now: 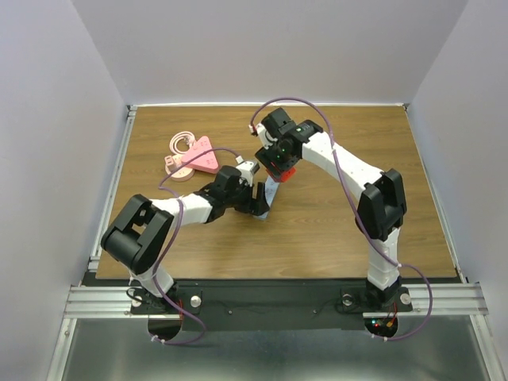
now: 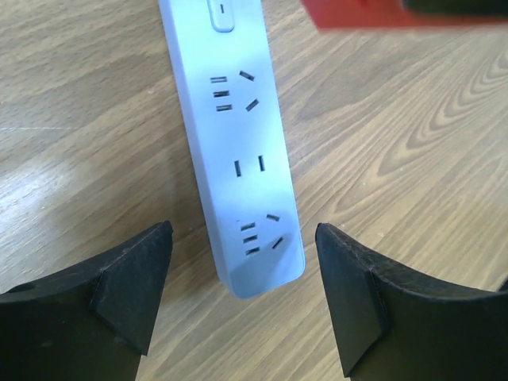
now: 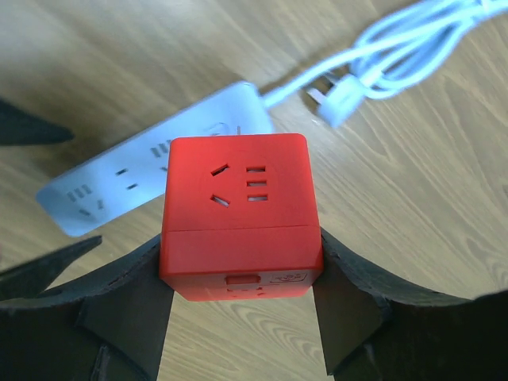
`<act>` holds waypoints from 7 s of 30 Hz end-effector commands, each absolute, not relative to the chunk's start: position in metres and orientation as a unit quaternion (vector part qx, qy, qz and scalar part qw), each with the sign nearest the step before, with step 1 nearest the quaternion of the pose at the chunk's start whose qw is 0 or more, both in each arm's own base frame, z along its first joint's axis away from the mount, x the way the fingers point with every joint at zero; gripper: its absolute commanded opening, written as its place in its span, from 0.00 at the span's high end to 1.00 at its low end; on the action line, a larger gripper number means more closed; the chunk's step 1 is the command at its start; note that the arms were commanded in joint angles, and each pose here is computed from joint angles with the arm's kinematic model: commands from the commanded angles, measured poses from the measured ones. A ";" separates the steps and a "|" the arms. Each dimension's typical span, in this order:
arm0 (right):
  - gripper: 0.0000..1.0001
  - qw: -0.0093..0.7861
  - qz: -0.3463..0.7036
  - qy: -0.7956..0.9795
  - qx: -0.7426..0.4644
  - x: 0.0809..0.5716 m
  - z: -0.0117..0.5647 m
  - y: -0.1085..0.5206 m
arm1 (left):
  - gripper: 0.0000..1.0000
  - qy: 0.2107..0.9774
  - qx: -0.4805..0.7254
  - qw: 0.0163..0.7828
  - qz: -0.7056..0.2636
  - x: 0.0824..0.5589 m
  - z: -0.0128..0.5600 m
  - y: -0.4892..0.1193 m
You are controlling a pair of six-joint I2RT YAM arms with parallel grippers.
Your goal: Insert the plug
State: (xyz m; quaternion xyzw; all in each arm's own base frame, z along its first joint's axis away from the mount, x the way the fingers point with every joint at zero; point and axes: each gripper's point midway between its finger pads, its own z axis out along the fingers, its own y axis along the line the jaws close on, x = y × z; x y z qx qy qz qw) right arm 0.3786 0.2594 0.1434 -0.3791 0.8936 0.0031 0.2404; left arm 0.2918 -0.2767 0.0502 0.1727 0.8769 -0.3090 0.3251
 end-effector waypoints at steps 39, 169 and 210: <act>1.00 0.378 0.005 0.917 -0.123 0.373 0.218 0.131 | 0.94 0.797 0.474 0.301 -0.220 0.228 0.009 -0.362; 0.97 0.012 -0.012 0.915 -0.403 0.310 0.040 0.227 | 0.02 0.797 0.243 0.412 -0.368 0.288 0.108 -0.284; 0.99 0.049 -0.103 0.923 -0.367 0.355 0.022 0.215 | 0.02 0.800 0.246 0.408 -0.365 0.284 0.097 -0.279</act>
